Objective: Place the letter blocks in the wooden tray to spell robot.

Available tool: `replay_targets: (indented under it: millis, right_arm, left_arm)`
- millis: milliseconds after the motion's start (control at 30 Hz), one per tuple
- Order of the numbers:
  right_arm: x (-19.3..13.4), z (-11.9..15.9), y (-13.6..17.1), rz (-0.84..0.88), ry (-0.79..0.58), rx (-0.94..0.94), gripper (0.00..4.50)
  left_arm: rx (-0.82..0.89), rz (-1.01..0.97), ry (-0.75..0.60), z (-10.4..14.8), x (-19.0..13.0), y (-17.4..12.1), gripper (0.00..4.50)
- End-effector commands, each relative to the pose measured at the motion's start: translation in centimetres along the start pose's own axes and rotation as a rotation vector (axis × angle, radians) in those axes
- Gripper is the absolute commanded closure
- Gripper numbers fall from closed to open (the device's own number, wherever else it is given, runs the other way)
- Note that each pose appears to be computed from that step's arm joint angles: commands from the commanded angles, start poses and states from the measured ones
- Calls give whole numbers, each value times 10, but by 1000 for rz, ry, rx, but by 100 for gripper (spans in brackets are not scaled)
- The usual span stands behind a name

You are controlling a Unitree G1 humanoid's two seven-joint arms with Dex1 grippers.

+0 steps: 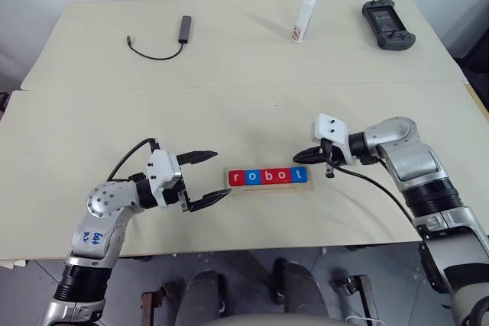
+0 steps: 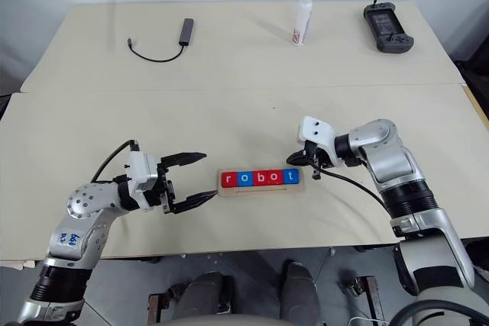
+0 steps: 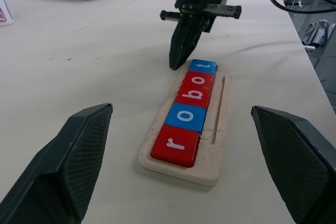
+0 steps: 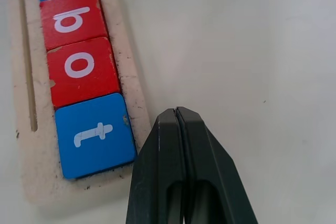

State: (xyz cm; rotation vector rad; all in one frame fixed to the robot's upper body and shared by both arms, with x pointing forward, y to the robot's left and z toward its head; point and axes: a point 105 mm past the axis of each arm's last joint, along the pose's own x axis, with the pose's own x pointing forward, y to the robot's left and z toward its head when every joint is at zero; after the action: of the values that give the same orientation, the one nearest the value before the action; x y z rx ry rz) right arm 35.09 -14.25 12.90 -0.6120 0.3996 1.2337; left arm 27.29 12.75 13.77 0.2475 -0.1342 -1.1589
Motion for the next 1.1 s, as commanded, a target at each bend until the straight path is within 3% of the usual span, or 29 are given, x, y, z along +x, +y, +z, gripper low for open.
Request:
replay_targets:
  millis: [33, 333, 433, 600, 767, 967, 1100]
  right_arm:
    - [-8, 2, -1, -29, -17, 1, 447]
    - [-42, 8, -5, -139, -153, -17, 447]
    - [-65, -8, 10, -124, -166, 25, 358]
    - [-95, -11, 40, -86, -354, -100, 184]
    - [-111, -14, 39, -161, -393, -73, 10]
    - [-114, -16, 41, -153, -409, -50, 4]
    - [-112, -25, 38, -181, -405, -38, 4]
  left_arm:
    - [28, -3, -8, 5, -1, 3, 0]
    - [47, -1, 3, 5, -5, 9, 0]
    - [52, -5, 31, 2, -16, 13, 0]
    - [37, 21, 79, -5, -45, 19, 0]
    - [50, 59, 100, -6, -59, 30, 0]
    - [75, 96, 69, 0, -58, 40, 0]
    - [46, 108, 136, -10, -60, 37, 0]
